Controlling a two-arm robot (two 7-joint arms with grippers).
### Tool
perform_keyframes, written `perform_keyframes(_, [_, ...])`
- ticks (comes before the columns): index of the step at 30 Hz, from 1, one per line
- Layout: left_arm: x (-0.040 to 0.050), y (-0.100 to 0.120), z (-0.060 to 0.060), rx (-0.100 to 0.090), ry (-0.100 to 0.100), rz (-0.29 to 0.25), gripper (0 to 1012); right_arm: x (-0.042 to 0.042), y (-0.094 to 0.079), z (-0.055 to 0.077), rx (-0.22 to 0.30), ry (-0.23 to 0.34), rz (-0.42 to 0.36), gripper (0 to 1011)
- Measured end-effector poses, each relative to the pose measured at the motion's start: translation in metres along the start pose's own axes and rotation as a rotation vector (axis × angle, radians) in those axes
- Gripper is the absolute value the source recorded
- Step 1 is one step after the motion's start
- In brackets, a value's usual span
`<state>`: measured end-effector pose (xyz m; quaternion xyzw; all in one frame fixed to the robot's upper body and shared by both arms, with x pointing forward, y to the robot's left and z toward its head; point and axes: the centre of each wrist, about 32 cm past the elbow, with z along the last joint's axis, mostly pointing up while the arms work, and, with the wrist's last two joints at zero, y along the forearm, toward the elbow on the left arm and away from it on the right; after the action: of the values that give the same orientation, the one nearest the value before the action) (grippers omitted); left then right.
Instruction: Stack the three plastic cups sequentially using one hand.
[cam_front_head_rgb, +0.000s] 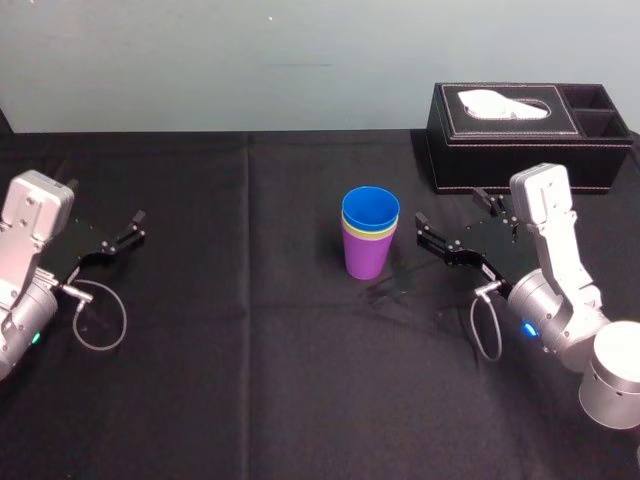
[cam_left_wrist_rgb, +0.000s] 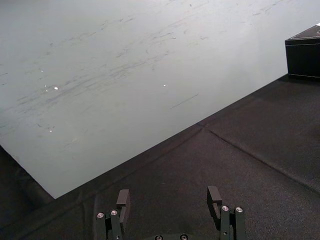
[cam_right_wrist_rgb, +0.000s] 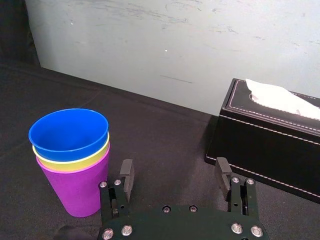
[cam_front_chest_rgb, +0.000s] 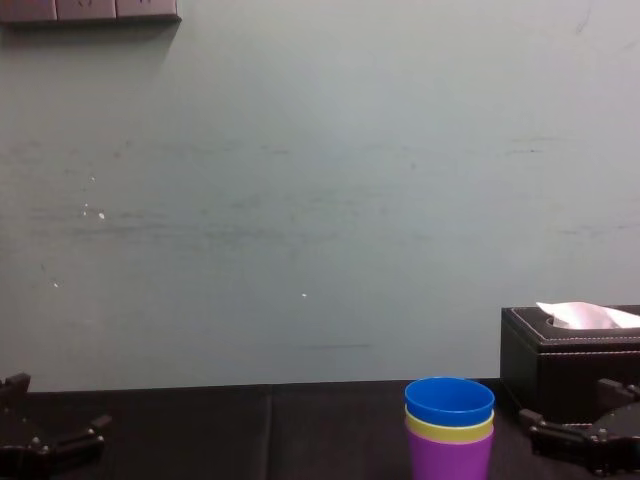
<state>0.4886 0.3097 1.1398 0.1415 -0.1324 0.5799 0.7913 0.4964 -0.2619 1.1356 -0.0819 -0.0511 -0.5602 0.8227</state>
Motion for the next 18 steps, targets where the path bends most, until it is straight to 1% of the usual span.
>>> perform_keyframes(18, [0.0000,0.0000,0.0000,0.000,0.000,0.000,1011,0.0002,-0.0001,0.0004,0.002,-0.001,-0.001,1000])
